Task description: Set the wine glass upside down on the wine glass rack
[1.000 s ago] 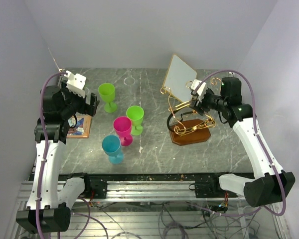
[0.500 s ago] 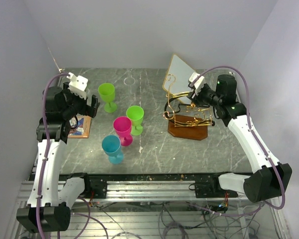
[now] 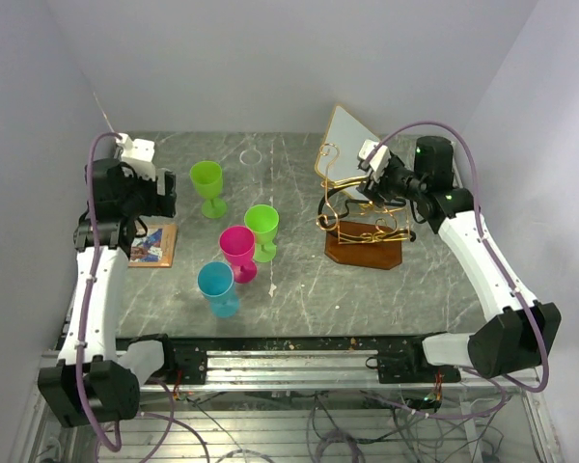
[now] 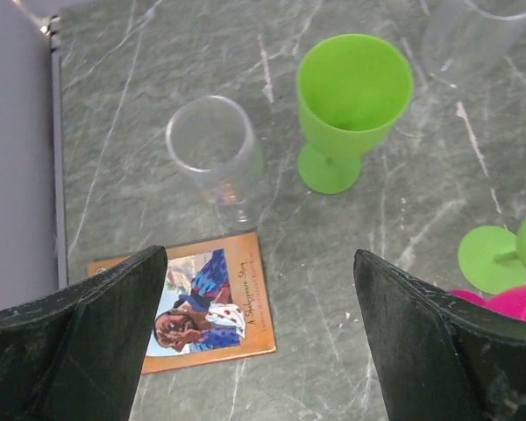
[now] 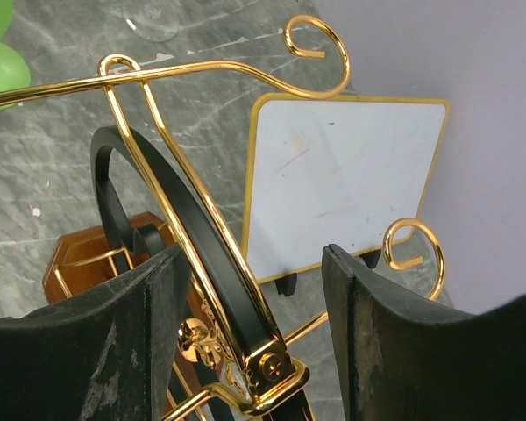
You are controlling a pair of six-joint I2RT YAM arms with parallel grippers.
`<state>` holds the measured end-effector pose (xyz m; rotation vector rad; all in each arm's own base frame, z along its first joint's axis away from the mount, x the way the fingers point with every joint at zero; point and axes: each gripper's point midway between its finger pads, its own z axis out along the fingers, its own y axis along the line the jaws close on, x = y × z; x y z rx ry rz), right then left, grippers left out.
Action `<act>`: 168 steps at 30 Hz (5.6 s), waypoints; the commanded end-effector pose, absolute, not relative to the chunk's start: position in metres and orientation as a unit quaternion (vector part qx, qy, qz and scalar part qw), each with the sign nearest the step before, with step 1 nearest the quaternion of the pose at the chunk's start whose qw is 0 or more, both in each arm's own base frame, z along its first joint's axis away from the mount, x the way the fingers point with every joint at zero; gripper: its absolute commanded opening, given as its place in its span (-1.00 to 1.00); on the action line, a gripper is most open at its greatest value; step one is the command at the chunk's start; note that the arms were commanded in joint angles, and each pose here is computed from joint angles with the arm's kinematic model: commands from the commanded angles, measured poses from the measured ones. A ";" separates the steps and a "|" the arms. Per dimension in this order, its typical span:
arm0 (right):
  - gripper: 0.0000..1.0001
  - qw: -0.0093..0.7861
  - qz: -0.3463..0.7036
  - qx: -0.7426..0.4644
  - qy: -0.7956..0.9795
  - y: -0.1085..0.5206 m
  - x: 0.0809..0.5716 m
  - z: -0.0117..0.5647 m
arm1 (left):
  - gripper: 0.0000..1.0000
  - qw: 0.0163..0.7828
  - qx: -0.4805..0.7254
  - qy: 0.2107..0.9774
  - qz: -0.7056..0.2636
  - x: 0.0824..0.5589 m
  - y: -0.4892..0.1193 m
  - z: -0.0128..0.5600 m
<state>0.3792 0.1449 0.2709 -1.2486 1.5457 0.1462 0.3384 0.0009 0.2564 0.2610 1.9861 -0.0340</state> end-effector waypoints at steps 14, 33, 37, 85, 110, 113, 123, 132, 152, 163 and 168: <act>0.57 0.520 0.031 -0.513 0.682 0.122 0.350 0.309 | 0.60 0.496 0.000 0.868 0.012 0.398 0.059 0.262; 0.59 0.520 0.000 -0.488 0.701 0.104 0.329 0.344 | 0.16 0.392 0.032 0.920 -0.005 0.449 0.059 0.208; 0.58 0.520 -0.003 -0.486 0.702 0.103 0.329 0.345 | 0.15 0.376 0.039 0.926 0.002 0.449 0.057 0.199; 0.52 0.619 0.183 -0.332 0.688 0.135 0.352 0.456 | -0.86 0.677 0.024 0.732 -0.069 0.395 -0.007 0.491; 0.44 0.559 0.448 -0.245 0.653 0.250 0.400 0.442 | -0.86 0.653 0.162 0.632 -0.386 0.382 -0.192 0.533; 0.44 0.554 0.449 -0.244 0.658 0.262 0.403 0.437 | -0.86 0.646 0.169 0.633 -0.392 0.380 -0.200 0.530; -0.06 0.548 0.453 -0.223 0.667 0.269 0.414 0.433 | -0.86 0.633 0.181 0.637 -0.401 0.372 -0.213 0.521; -0.51 0.548 0.456 -0.221 0.666 0.269 0.413 0.433 | -0.86 0.633 0.186 0.637 -0.400 0.368 -0.214 0.519; -1.00 0.610 0.354 -0.169 0.689 0.210 0.432 0.447 | 0.49 0.621 0.199 0.639 -0.407 0.355 -0.214 0.508; -1.00 0.691 0.145 -0.072 0.705 0.078 0.442 0.468 | 0.97 0.646 0.193 0.667 -0.317 0.349 -0.180 0.502; -1.00 0.713 -0.026 -0.033 0.700 0.011 0.429 0.486 | 0.99 0.641 0.212 0.683 -0.279 0.345 -0.171 0.487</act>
